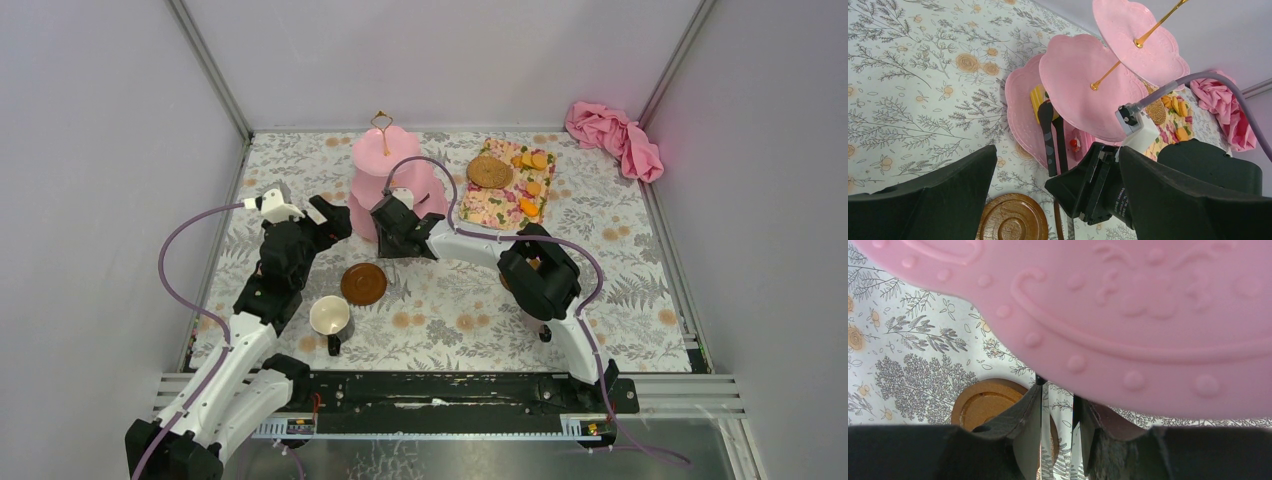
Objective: Serve the afternoon tea
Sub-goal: Place the desert on the desert table.
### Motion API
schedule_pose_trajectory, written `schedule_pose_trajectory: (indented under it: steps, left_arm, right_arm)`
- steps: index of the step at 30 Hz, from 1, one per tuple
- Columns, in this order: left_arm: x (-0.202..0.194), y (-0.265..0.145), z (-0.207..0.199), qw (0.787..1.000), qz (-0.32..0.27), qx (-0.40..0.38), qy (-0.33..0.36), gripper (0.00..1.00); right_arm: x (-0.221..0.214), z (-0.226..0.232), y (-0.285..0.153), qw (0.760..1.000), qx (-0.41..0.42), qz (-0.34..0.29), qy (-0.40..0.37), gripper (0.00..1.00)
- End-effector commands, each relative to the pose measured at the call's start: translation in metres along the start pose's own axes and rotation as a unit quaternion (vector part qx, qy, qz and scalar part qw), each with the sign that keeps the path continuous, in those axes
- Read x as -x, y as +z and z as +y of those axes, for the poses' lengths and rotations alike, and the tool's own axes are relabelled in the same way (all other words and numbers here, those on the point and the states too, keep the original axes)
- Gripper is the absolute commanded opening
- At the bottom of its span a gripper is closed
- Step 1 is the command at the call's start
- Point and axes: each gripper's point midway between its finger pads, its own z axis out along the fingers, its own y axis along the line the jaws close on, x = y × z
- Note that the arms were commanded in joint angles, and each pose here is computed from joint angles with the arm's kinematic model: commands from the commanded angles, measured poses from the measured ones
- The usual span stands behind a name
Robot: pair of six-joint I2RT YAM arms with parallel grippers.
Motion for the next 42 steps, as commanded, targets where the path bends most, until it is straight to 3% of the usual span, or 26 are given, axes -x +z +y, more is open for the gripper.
schedule_pose_trajectory:
  steps: [1, 8, 42]
  left_arm:
    - [0.015, 0.0, -0.013, 0.999, -0.027, -0.023, -0.01, 1.0]
    - [0.015, 0.0, -0.012, 0.999, -0.026, -0.022, -0.009, 1.0]
    - [0.013, 0.004, -0.004, 1.0, -0.027, -0.002, 0.003, 1.0]
  right_arm:
    - [0.018, 0.007, 0.001, 1.0, 0.009, -0.018, 0.003, 0.37]
    - [0.017, 0.008, 0.001, 1.0, 0.01, -0.016, 0.0, 0.41]
    - [0.007, 0.001, -0.033, 0.998, 0.03, -0.029, -0.036, 0.41]
